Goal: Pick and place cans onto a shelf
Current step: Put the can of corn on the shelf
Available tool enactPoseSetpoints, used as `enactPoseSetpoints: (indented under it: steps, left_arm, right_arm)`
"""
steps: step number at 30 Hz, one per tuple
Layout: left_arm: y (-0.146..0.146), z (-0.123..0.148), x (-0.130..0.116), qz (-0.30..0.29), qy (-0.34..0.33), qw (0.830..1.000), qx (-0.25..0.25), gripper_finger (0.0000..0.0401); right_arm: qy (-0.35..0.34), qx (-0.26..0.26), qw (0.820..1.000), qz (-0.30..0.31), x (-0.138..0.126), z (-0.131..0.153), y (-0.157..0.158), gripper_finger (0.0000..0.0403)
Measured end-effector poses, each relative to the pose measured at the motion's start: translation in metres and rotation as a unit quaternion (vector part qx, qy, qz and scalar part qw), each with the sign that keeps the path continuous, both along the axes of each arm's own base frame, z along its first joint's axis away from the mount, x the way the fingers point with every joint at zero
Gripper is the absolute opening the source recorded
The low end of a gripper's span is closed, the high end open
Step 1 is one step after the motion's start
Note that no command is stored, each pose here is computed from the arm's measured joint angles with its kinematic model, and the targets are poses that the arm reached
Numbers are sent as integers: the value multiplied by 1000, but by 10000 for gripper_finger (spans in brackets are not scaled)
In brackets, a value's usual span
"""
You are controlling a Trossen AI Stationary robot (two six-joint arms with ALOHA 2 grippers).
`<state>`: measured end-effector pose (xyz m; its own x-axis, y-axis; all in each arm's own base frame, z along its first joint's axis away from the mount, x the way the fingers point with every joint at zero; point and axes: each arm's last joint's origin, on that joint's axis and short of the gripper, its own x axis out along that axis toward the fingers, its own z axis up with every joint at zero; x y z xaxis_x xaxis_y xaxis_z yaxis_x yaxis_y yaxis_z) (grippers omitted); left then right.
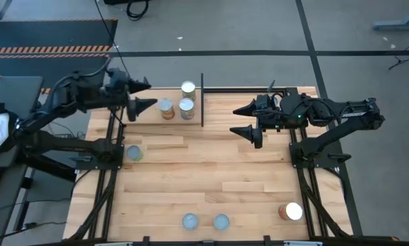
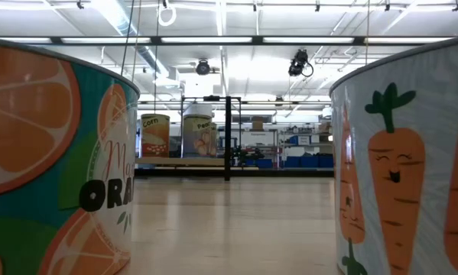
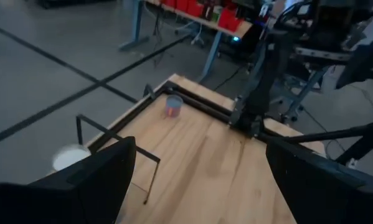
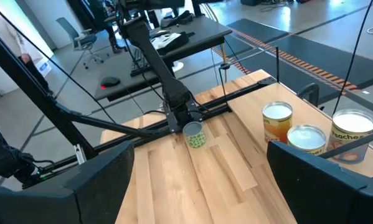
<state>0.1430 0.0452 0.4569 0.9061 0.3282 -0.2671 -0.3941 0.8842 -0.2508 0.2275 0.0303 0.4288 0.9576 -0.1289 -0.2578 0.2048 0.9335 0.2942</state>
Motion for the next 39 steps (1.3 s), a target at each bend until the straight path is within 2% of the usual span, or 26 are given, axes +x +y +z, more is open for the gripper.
enactPoseSetpoints:
  steps: [7, 11, 16, 23, 25, 29, 33, 39]
  left_arm:
    - [-8, 1, -3, -33, -8, 999, -7, 366]
    - [-23, 6, 5, -93, -52, 994, -1, 364]
    - [-44, 0, 21, -167, -102, 980, 17, 358]
    - [-77, -11, 31, -266, -172, 948, 18, 357]
    - [-82, -11, 30, -271, -185, 945, 15, 357]
    - [-86, -5, 29, -242, -219, 945, 16, 357]
    - [-87, 4, 26, -235, -262, 936, 18, 357]
    - [-87, 2, 27, -232, -258, 938, -6, 357]
  right_arm:
    - [0, 0, 1000, 0, 0, 0, 0, 375]
    - [0, 0, 1000, 0, 0, 0, 0, 375]
    - [0, 0, 1000, 0, 0, 0, 0, 375]
    - [0, 0, 1000, 0, 0, 0, 0, 375]
    - [0, 0, 1000, 0, 0, 0, 0, 375]
    - [0, 0, 1000, 0, 0, 0, 0, 375]
    - [-1, 0, 1000, 0, 0, 0, 0, 375]
    - [-2, 0, 1000, 0, 0, 0, 0, 375]
